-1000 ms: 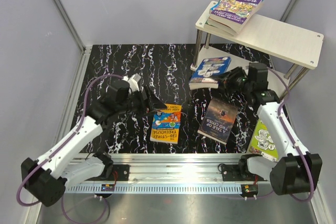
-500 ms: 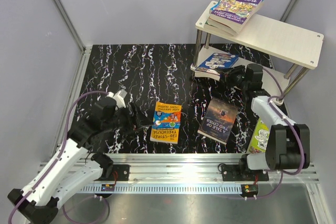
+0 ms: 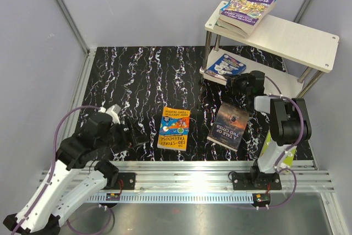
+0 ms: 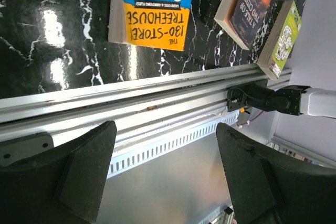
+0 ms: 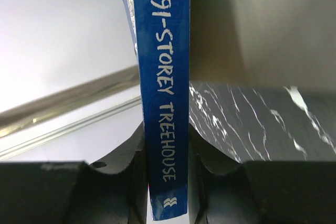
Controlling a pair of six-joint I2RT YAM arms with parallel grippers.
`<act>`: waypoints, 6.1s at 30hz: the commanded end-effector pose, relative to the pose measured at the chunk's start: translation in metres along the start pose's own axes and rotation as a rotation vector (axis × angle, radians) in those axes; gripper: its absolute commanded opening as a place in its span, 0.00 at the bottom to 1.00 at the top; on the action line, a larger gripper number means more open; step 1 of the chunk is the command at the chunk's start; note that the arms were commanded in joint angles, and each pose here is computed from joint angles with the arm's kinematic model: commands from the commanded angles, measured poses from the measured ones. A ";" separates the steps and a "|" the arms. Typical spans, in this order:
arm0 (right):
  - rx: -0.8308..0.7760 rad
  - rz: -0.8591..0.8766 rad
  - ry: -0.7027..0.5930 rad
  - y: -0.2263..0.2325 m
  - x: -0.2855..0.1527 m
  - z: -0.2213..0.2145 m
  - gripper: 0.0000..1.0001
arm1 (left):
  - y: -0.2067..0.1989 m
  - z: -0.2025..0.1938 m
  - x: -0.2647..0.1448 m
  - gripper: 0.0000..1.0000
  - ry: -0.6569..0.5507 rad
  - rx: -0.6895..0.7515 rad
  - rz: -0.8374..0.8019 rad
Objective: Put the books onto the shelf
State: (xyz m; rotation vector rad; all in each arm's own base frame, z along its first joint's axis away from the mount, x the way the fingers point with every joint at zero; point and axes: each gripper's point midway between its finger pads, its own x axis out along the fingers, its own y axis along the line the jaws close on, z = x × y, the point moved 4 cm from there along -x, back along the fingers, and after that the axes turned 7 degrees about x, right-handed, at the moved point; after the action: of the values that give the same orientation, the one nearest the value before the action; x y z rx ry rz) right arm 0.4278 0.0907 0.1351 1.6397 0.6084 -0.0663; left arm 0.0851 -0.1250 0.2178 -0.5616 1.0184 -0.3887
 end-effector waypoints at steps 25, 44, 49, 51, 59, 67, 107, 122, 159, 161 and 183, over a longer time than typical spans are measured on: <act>-0.227 -0.140 0.143 0.016 0.023 -0.001 0.98 | -0.004 0.015 0.009 0.83 -0.046 0.019 0.010; -0.295 -0.298 0.304 -0.013 -0.056 -0.032 1.00 | 0.005 0.013 0.049 0.83 0.005 0.017 0.018; -0.435 -0.355 0.544 -0.065 -0.084 -0.127 1.00 | 0.008 0.015 0.082 0.83 0.040 0.032 0.009; -0.482 -0.347 0.616 -0.079 -0.096 -0.170 1.00 | 0.011 0.019 0.098 0.83 0.051 0.039 0.023; -0.425 -0.497 0.669 -0.148 -0.111 -0.187 1.00 | 0.029 0.025 0.167 0.82 0.156 0.096 0.112; -0.445 -0.581 0.661 -0.168 -0.131 -0.179 1.00 | 0.037 0.021 0.218 0.76 0.261 0.097 0.103; -0.575 -0.454 0.596 -0.114 -0.151 -0.178 1.00 | -0.077 0.065 0.149 0.00 0.094 -0.091 -0.473; -0.475 -0.210 0.666 -0.052 -0.165 -0.205 0.56 | -0.078 0.060 0.147 0.00 0.067 -0.278 -0.605; -0.204 0.197 0.176 0.106 -0.090 -0.018 0.00 | -0.053 0.048 0.079 0.80 0.027 0.045 -0.260; -0.185 0.193 0.150 0.101 -0.080 -0.009 0.00 | -0.051 0.046 0.076 0.79 0.024 0.054 -0.255; -0.110 0.036 0.086 0.052 0.014 0.047 0.00 | -0.013 0.014 0.060 0.79 0.070 0.048 -0.139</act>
State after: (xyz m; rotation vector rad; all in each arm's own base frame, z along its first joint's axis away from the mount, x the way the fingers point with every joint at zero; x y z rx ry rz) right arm 0.4618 0.0548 0.1572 1.5775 0.6899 0.0323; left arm 0.1274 -0.1690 0.1945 -0.5976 1.0406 -0.5670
